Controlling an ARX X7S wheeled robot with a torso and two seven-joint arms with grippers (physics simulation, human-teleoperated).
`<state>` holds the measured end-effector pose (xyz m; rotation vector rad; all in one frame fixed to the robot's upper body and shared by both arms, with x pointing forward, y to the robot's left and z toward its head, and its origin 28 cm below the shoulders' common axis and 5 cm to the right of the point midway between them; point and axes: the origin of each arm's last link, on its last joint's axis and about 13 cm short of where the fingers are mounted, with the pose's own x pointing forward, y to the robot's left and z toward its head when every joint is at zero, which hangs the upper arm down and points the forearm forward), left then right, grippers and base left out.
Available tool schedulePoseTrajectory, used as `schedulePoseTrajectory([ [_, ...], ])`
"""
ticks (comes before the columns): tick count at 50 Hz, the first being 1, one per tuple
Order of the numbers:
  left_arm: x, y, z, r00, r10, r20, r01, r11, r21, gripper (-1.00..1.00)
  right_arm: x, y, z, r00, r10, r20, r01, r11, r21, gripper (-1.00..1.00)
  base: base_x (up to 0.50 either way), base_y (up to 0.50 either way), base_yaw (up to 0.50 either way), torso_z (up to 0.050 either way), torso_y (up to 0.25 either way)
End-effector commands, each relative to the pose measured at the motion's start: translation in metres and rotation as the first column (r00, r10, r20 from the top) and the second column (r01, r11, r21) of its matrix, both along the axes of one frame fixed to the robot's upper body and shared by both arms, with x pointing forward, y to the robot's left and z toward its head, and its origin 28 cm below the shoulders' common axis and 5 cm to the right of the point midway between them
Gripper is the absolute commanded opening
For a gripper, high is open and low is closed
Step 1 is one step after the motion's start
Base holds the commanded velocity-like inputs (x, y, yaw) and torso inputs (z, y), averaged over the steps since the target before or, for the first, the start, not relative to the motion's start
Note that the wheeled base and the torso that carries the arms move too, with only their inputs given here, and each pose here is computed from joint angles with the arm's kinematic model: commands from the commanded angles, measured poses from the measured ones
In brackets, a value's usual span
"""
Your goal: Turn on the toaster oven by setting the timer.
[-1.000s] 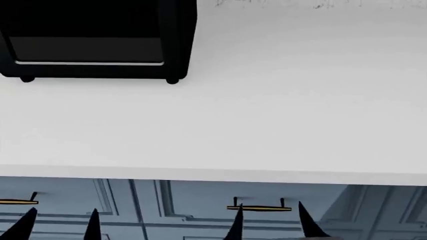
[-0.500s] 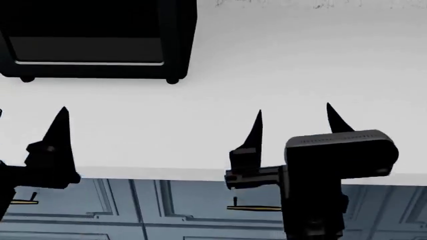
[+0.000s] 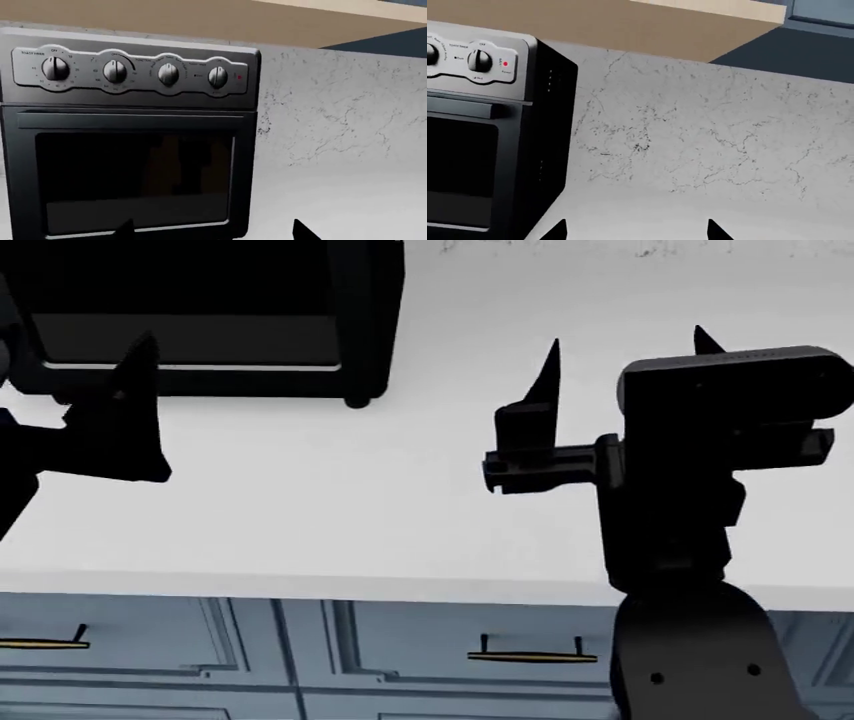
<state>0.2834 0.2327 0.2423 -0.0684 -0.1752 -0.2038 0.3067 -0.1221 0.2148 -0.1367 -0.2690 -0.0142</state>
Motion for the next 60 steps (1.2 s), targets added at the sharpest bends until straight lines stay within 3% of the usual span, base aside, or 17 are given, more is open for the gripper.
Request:
schedulePoseTrajectory([
  [1,-0.0010,0.0022,0.0156,1.000,0.007,0.016,-0.007,1.000,0.004,1.00,0.0003,0.0021,0.0142,1.000,0.004,0.022,-0.004,1.000,-0.001,1.00,0.00,0.50,0.00,0.000,0.000],
  [60,-0.0054,0.0044,0.0104,1.000,0.009,0.005,-0.009,1.000,0.009,1.00,-0.0054,0.0027,0.0072,1.000,0.023,0.003,-0.023,1.000,0.009,1.00,0.00,0.50,0.00,0.000,0.000],
])
